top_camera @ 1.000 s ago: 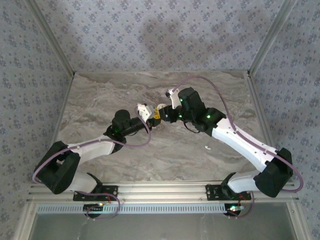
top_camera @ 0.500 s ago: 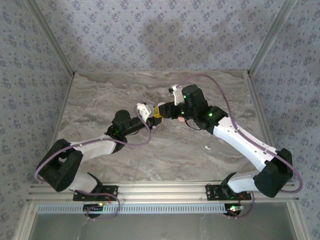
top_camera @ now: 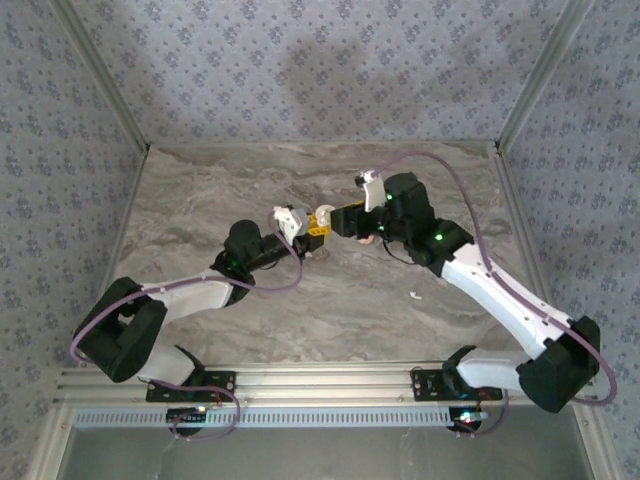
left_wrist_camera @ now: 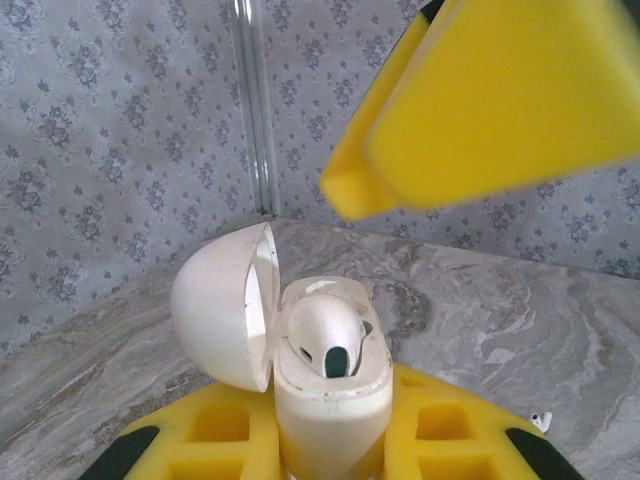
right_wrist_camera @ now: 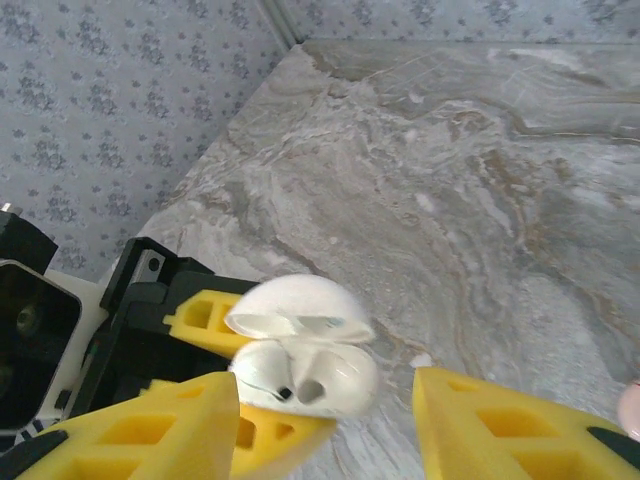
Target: Insert wireless bluetooth earbuds into charging case
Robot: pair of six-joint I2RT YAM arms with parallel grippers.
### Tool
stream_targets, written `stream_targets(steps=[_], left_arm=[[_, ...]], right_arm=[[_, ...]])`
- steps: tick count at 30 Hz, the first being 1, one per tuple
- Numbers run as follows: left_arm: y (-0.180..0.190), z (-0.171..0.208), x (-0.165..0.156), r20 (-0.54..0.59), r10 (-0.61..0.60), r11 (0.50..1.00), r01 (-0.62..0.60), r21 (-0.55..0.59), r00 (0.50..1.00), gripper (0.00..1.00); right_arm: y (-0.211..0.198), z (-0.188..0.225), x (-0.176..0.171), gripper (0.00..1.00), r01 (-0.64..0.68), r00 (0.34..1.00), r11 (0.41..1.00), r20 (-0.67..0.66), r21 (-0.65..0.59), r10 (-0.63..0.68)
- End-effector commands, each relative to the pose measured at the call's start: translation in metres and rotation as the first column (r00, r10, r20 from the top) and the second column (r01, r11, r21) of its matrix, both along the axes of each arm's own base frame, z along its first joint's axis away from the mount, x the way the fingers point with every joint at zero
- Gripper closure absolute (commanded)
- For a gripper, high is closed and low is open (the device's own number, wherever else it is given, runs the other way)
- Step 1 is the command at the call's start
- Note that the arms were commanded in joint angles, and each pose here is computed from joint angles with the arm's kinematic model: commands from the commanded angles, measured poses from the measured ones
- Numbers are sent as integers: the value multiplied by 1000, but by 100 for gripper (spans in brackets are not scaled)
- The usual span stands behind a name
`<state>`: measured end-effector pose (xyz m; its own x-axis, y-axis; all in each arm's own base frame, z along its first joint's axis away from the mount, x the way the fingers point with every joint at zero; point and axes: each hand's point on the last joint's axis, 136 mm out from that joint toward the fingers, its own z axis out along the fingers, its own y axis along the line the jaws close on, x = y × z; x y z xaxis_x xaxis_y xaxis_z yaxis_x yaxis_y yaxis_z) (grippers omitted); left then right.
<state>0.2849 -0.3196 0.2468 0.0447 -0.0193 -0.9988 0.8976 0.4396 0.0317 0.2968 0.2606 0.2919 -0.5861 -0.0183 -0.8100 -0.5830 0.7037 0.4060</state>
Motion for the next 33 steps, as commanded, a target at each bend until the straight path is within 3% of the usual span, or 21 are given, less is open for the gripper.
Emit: stream_targets(steps=[1,7,11,14,19,23,33], left_arm=[[1,8,-6,35,-29,1000,29,2,999,84],[4,-13,-19,12,-71,990,69,121,997,84],[7,-23,-27,-11,-94,982,94,161,996,84],[8,-30,-30,-27,-101,976,104,190,995,84],[11,-35,-31,-26,-90,973,93,213,996,84],[12,-37,-31,-27,-86,971,90,222,996,84],[14,-35,-29,-18,-74,972,76,220,997,83]], right_arm=[[-27,-11,-12,50,39,995,999,-87,-37,-42],[-80,-66,-24,50,137,912,975,-363,-173,-192],[-115,-103,-40,51,83,830,927,-490,-365,-267],[-142,-121,-46,52,-15,790,839,-521,-543,-323],[-174,-147,-53,53,-288,815,598,-519,-748,-256],[-186,-173,-60,54,-424,806,496,-566,-758,-176],[-199,-226,-77,54,-617,681,403,-715,-676,-156]])
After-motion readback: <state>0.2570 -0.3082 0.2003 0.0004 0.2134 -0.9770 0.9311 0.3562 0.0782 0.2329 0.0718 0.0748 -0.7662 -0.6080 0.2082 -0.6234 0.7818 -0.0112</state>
